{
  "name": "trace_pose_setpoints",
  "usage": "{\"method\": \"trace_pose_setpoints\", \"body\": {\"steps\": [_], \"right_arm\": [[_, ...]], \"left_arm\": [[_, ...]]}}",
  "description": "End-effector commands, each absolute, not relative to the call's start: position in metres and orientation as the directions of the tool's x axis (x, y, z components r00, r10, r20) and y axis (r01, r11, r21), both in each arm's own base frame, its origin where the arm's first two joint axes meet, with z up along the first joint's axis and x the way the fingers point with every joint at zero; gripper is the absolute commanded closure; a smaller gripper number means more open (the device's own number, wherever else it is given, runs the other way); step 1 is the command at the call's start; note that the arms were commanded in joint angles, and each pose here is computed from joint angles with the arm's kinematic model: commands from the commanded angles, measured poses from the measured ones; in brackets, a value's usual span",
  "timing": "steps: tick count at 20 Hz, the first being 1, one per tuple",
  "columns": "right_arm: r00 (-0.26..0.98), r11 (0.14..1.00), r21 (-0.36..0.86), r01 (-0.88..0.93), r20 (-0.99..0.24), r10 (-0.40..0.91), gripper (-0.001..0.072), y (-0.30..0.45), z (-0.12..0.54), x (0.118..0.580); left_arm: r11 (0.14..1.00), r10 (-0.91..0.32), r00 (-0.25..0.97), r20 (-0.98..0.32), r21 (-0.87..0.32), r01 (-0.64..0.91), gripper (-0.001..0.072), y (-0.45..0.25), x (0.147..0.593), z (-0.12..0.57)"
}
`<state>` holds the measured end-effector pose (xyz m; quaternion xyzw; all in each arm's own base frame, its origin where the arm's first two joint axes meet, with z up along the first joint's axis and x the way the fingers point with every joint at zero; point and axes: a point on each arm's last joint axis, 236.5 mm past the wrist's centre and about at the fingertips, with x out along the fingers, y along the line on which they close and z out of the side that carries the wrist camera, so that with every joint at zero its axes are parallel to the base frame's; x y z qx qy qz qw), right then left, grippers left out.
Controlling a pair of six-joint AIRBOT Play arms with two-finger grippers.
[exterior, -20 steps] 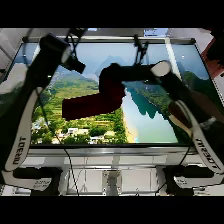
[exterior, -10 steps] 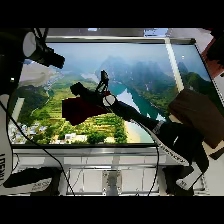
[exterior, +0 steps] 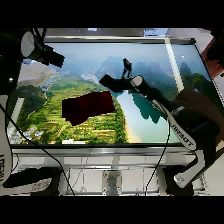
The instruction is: Fold the shirts.
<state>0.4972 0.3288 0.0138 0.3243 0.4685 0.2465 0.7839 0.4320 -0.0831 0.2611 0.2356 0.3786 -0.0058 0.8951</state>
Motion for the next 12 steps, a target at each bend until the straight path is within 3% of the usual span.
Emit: {"method": "trace_pose_setpoints", "body": {"steps": [1, 3, 7, 12], "right_arm": [[0.325, 0.772, 0.636, 0.001, -0.73, 0.601, 0.0128, 0.254, -0.024, 0.489], [0.286, 0.773, 0.634, 0.03, -0.746, 0.601, 0.0031, 0.248, -0.037, 0.485], [0.157, 0.743, 0.667, 0.062, -0.741, 0.652, 0.0031, 0.273, -0.078, 0.462], [0.133, 0.57, 0.814, 0.106, -0.58, 0.804, 0.0034, 0.345, -0.087, 0.453]], "left_arm": [[0.892, 0.145, 0.746, -0.649, 0.412, 0.185, 0.0695, -0.088, 0.44, 0.269], [0.898, 0.142, 0.749, -0.647, 0.403, 0.178, 0.0695, -0.09, 0.442, 0.268], [0.901, 0.147, 0.735, -0.662, 0.396, 0.177, 0.0695, -0.093, 0.448, 0.257], [0.894, 0.157, 0.716, -0.681, 0.406, 0.191, 0.0695, -0.096, 0.455, 0.243]]}}
